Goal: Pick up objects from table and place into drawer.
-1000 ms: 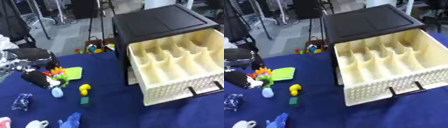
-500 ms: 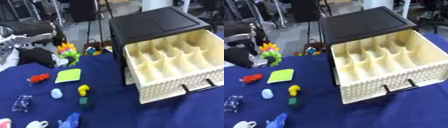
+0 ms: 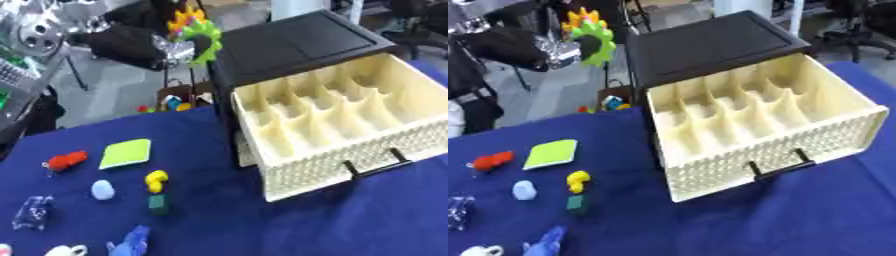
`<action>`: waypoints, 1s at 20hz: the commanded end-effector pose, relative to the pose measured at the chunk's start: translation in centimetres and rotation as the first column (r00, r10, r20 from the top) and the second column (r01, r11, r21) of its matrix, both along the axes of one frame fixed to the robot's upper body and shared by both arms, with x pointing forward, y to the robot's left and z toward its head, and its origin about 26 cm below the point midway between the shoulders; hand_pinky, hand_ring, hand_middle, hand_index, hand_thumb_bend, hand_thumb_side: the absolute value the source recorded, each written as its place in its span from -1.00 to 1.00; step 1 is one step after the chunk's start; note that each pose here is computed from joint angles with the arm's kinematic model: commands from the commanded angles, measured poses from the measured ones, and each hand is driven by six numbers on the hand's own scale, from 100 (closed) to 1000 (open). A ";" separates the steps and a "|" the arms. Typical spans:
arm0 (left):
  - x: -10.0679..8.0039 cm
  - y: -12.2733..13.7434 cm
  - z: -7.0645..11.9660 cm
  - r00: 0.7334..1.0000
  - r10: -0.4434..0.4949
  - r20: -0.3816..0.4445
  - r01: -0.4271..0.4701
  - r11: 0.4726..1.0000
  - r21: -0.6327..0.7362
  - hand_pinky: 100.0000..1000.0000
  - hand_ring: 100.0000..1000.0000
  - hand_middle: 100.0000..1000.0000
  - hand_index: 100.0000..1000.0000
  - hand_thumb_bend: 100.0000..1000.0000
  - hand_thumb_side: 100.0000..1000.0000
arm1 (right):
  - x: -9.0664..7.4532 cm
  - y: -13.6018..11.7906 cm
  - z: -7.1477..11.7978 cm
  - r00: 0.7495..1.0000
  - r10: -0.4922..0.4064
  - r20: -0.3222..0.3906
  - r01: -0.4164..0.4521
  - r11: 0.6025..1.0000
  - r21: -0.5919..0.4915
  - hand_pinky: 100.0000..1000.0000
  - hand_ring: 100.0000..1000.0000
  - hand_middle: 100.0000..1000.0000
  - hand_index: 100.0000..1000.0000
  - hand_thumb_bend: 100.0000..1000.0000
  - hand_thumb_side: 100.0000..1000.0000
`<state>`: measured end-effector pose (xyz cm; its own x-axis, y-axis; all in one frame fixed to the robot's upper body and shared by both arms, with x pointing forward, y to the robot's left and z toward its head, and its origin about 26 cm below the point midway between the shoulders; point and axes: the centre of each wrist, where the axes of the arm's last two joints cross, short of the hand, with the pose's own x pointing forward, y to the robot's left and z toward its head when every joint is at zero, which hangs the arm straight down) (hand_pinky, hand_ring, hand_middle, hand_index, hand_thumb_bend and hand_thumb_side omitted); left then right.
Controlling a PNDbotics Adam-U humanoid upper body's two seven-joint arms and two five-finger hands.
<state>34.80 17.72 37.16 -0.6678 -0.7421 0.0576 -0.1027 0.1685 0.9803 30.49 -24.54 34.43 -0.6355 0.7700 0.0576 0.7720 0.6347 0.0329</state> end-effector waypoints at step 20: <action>3.0 -6.2 -1.9 0.987 -0.135 -0.089 0.131 0.990 -0.054 0.04 0.37 0.24 0.47 0.28 0.37 | -0.4 0.9 1.2 0.998 0.046 0.051 -0.046 0.999 -0.005 0.50 0.66 0.63 0.67 -1.00 1.00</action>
